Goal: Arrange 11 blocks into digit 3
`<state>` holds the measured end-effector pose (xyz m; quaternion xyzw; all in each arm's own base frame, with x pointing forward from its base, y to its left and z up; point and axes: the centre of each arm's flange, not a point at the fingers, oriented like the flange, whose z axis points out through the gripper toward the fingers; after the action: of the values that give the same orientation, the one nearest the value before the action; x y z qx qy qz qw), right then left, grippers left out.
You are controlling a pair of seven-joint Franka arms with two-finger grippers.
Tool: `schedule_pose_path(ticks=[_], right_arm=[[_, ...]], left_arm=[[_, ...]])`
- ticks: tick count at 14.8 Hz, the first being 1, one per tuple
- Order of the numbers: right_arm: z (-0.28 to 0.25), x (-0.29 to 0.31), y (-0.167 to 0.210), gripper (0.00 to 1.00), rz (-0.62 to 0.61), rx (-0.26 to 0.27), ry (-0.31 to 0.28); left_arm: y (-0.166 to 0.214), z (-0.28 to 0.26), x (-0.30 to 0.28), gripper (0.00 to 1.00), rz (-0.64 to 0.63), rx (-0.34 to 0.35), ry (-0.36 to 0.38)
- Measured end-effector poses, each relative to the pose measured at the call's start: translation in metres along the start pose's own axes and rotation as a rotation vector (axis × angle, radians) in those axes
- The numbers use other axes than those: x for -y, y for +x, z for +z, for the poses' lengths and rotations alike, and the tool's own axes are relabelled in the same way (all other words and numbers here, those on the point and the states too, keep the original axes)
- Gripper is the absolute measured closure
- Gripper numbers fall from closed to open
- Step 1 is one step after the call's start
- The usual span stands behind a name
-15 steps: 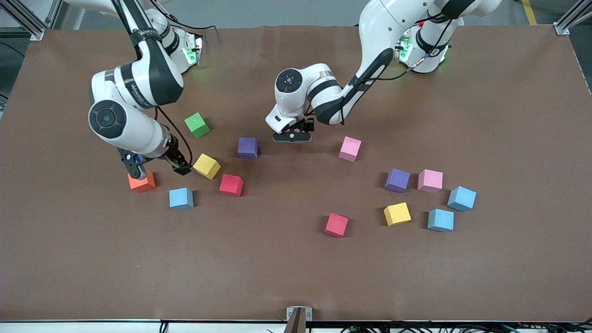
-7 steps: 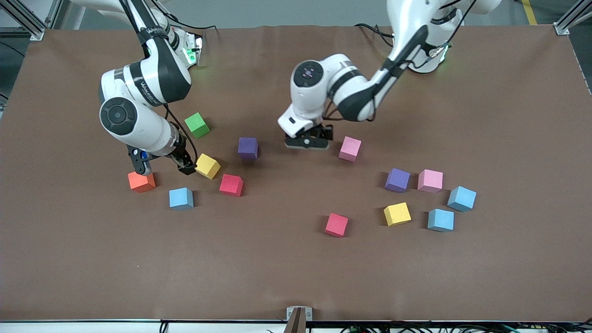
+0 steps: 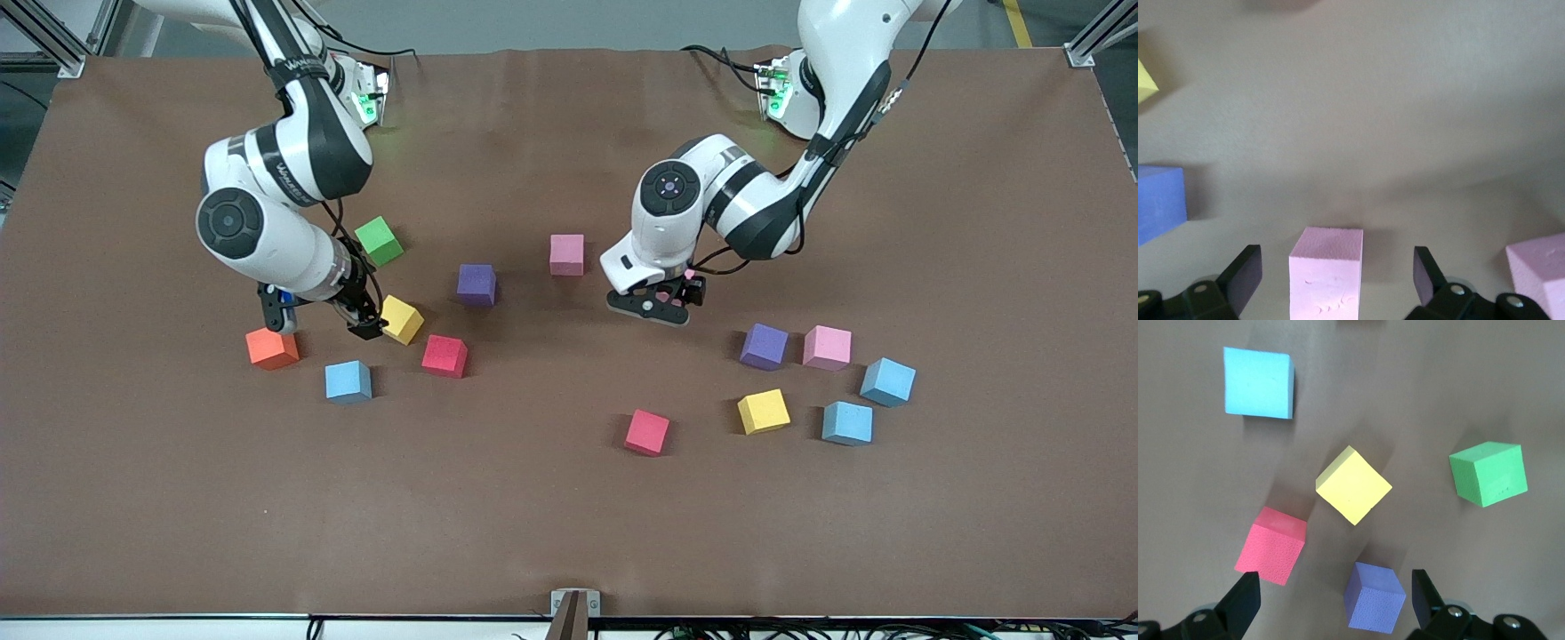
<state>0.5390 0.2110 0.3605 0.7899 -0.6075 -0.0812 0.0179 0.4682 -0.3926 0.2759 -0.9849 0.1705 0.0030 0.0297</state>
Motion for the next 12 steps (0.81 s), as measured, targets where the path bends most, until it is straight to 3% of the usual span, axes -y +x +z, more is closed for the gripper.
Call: schedule_pose_path(ticks=[7,12], right_arm=[[0.03,-0.01,-0.035,0.0,0.075,-0.01,0.024],[0.037,-0.01,-0.035,0.0,0.09,-0.012,0.024]], left_arm=[[-0.056,0.064,0.013,0.0,0.084,-0.042,-0.029],[-0.065,0.076,0.024,0.04,0.087,-0.035,-0.026]])
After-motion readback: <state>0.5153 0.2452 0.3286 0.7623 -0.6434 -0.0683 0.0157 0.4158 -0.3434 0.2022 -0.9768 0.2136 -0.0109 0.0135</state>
